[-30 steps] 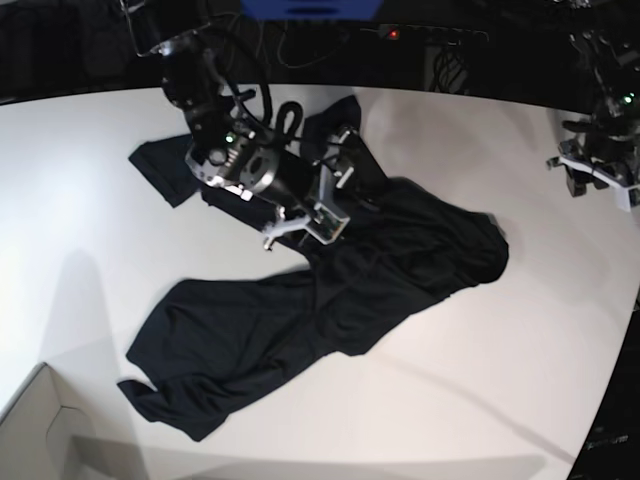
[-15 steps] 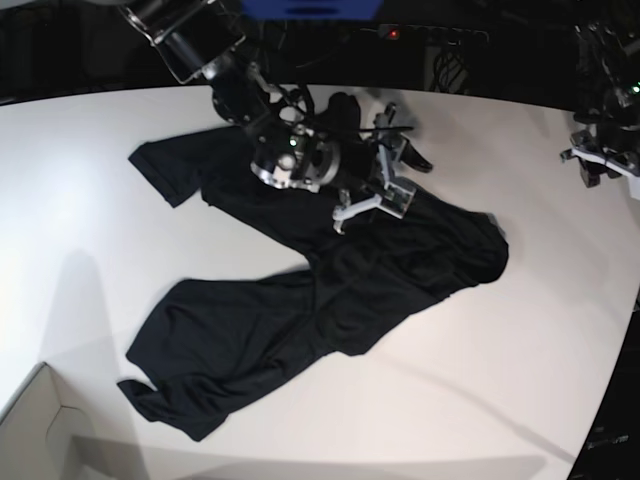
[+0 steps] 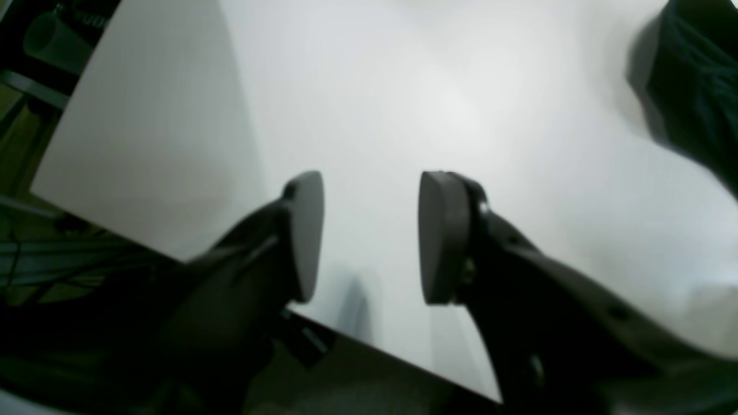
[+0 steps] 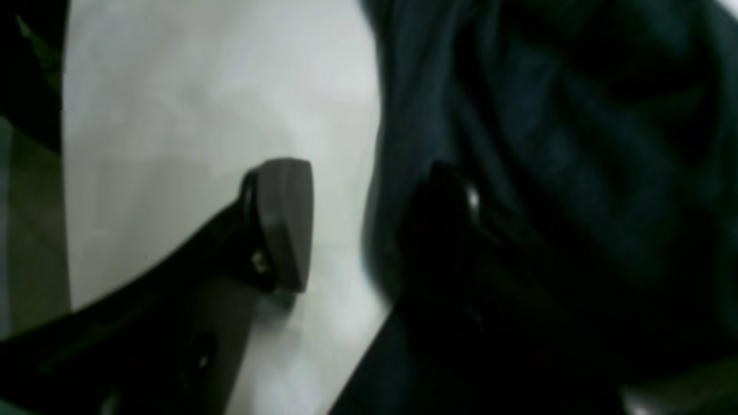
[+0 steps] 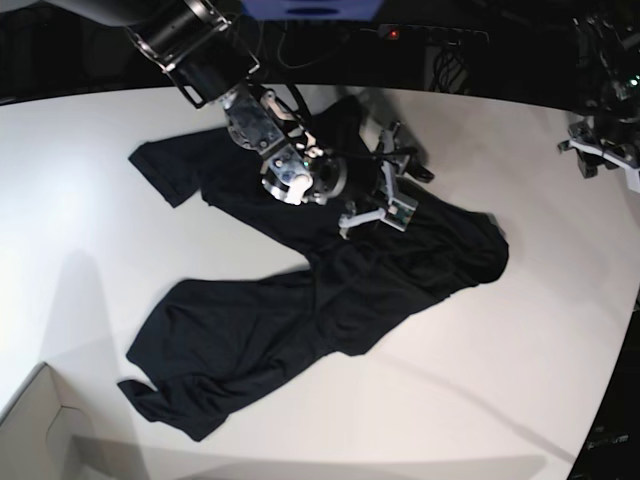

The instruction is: Layout the t-shirt on the table in an organized manner, then fold the t-shirt properly

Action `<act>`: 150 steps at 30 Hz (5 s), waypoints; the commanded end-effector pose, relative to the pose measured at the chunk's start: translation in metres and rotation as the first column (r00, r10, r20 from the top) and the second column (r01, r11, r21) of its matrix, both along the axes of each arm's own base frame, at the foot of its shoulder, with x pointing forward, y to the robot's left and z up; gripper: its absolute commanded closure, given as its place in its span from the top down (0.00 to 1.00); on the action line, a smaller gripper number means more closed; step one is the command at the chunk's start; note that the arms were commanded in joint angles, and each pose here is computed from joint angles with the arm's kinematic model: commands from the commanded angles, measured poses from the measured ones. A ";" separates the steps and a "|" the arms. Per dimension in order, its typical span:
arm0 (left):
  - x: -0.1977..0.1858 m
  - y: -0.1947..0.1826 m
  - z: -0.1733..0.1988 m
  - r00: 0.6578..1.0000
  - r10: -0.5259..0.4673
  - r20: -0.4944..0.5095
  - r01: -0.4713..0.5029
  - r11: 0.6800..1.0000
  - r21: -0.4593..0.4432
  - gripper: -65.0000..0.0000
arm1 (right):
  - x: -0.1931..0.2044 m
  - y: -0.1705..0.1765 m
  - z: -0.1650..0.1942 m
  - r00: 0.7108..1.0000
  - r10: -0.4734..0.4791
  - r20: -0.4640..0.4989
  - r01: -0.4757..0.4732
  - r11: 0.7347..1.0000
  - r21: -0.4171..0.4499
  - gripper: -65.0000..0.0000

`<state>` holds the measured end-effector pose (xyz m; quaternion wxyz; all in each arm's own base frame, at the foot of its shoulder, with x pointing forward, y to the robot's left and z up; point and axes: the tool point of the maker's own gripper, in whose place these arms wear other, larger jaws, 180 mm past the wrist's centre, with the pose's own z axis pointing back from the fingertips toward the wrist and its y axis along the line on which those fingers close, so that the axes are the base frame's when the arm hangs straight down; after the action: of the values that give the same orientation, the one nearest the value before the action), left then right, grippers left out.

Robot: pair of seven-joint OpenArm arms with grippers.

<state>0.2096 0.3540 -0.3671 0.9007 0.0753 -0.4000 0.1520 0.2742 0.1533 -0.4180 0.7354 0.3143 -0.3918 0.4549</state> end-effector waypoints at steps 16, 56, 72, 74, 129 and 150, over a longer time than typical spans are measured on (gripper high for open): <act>0.010 -0.018 0.003 0.998 -0.059 0.022 0.059 0.998 -0.008 0.35 | 0.042 -0.009 0.091 0.972 -0.080 0.220 0.048 0.988 0.147 0.00; 0.019 -0.335 -0.083 0.444 -0.863 -0.242 0.892 0.450 0.033 0.50 | 0.082 -0.149 0.188 0.803 -0.333 0.494 0.314 0.941 0.124 0.00; 0.100 -0.148 -0.073 0.772 -0.547 -0.324 0.620 0.759 0.197 0.00 | 0.096 -0.200 0.210 0.718 -0.452 0.530 0.438 0.885 0.161 0.00; 0.119 -0.131 -0.065 0.795 -0.519 -0.315 0.593 0.775 0.219 0.00 | 0.089 -0.198 0.210 0.719 -0.450 0.530 0.434 0.886 0.163 0.00; 0.379 -0.062 0.253 0.765 -0.445 0.466 0.197 0.850 0.488 0.64 | -0.046 -0.097 0.114 0.896 -0.409 0.171 0.397 0.912 0.105 0.00; 0.155 -0.208 0.024 0.858 -0.460 0.229 0.457 0.887 0.068 0.65 | -0.026 -0.136 0.104 0.876 -0.417 0.242 0.424 0.905 0.026 0.00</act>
<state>0.3553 0.1452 -0.3590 0.8707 -0.0371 -0.4863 -0.0635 0.2441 0.0126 -0.3282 0.7826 0.1432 -0.5076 0.3308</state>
